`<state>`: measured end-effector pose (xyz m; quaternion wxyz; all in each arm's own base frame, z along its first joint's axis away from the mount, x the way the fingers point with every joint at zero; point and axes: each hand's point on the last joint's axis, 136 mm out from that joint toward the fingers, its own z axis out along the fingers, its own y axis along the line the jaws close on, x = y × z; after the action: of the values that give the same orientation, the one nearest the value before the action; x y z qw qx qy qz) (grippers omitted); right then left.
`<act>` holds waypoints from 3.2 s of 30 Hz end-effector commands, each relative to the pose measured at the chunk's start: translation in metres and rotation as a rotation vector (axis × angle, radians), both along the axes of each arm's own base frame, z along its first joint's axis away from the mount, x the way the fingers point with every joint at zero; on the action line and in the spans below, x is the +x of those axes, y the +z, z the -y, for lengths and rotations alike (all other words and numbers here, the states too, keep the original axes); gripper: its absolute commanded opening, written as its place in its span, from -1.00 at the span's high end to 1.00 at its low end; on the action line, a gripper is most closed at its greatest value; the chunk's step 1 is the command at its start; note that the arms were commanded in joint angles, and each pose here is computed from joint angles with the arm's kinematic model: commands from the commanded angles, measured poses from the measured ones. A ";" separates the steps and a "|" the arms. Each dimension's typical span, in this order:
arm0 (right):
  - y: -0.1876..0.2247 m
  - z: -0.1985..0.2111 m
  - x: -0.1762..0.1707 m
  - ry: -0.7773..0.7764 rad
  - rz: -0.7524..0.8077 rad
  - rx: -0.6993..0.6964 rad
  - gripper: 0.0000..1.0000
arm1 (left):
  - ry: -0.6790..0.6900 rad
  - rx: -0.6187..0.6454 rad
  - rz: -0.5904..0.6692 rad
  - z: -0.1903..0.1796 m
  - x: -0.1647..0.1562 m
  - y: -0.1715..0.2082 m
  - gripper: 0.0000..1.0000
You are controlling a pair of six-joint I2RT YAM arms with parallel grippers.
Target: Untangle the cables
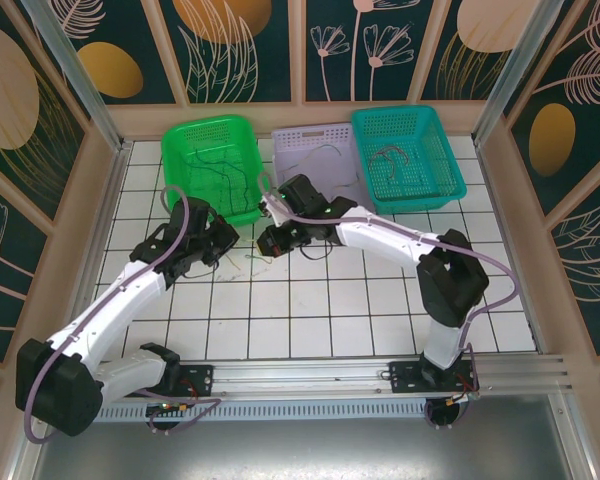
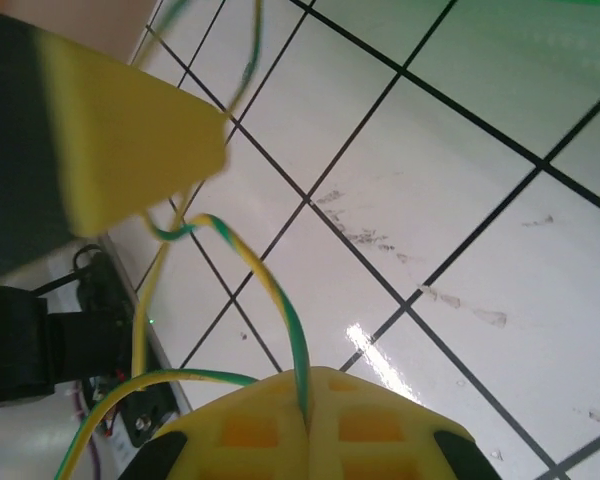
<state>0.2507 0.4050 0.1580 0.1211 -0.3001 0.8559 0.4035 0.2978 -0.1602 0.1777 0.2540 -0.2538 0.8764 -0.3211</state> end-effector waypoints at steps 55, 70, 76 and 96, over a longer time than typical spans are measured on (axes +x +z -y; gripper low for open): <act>0.222 0.083 0.048 -0.086 -0.015 0.654 -0.25 | -0.846 -0.477 0.938 0.109 -0.025 0.222 1.00; 0.215 0.051 0.070 -0.091 -0.007 0.657 -0.06 | -0.885 -0.531 0.857 0.119 -0.029 0.212 1.00; 0.192 0.047 0.081 -0.155 0.004 0.568 0.69 | -0.870 -0.520 0.863 0.118 -0.029 0.216 1.00; 0.076 0.168 0.090 -0.222 0.698 -0.470 1.00 | -0.729 -0.096 0.597 0.091 0.018 0.174 1.00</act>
<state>0.3356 0.2907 0.3001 0.4372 -0.3068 0.8121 0.2351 0.3094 -0.2674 0.3540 0.3339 0.1472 0.7571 -0.5419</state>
